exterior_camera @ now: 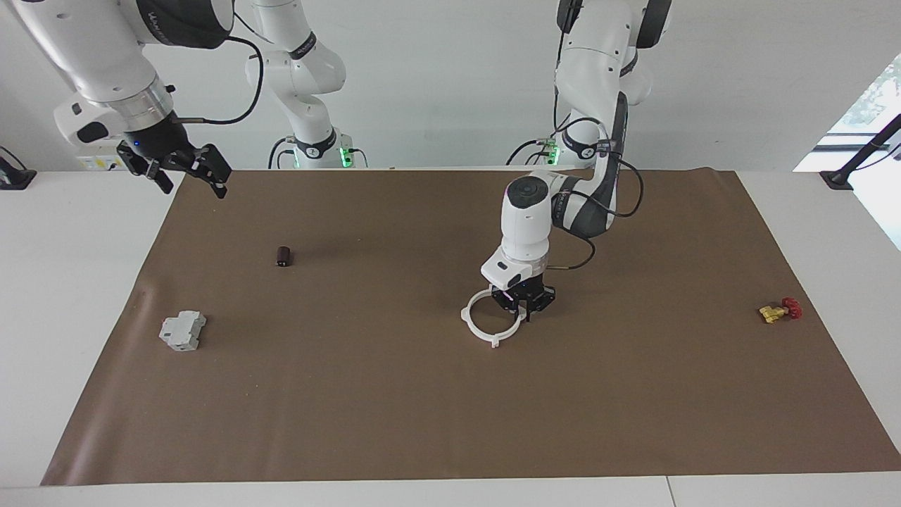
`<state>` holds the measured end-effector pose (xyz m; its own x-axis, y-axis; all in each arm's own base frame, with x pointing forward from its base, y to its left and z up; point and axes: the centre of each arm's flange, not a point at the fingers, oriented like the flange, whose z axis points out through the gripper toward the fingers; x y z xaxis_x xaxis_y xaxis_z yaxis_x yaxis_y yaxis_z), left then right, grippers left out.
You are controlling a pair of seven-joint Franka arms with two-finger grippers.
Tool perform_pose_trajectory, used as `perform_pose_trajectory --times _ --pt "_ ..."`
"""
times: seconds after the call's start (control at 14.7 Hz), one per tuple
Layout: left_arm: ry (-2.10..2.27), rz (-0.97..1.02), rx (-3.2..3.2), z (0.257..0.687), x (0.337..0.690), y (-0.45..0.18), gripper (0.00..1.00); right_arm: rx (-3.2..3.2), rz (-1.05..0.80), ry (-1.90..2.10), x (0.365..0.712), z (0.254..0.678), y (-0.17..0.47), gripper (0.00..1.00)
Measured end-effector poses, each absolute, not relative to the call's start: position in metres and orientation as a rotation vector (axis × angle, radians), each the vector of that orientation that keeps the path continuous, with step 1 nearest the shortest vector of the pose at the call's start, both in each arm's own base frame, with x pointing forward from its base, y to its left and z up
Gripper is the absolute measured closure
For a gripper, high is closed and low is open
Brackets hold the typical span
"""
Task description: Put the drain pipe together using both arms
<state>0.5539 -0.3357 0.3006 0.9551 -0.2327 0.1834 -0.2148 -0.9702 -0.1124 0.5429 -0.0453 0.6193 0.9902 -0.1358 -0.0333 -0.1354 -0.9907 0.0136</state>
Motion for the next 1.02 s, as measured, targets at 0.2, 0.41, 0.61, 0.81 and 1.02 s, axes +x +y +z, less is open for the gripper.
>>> perform_pose_trajectory --times 0.2,0.41,0.61,0.81,1.02 --pt "0.347 -0.306 -3.018 0.300 0.553 -0.335 0.79 3.123 -0.053 -0.211 0.543 0.619 -0.045 0.00" --pt "0.347 -0.307 -3.018 0.300 0.553 -0.335 0.79 3.123 -0.053 -0.205 0.543 0.619 -0.043 0.00" --pt "0.348 -0.308 -3.019 0.300 0.553 -0.335 0.79 3.123 -0.053 -0.203 0.543 0.619 -0.042 0.00" --pt "0.346 -0.314 -3.032 0.294 0.545 -0.345 0.70 3.123 -0.053 -0.203 0.543 0.619 -0.042 0.00" --pt "0.344 -0.318 -3.034 0.294 0.545 -0.347 0.38 3.123 -0.053 -0.202 0.543 0.619 -0.042 0.00"
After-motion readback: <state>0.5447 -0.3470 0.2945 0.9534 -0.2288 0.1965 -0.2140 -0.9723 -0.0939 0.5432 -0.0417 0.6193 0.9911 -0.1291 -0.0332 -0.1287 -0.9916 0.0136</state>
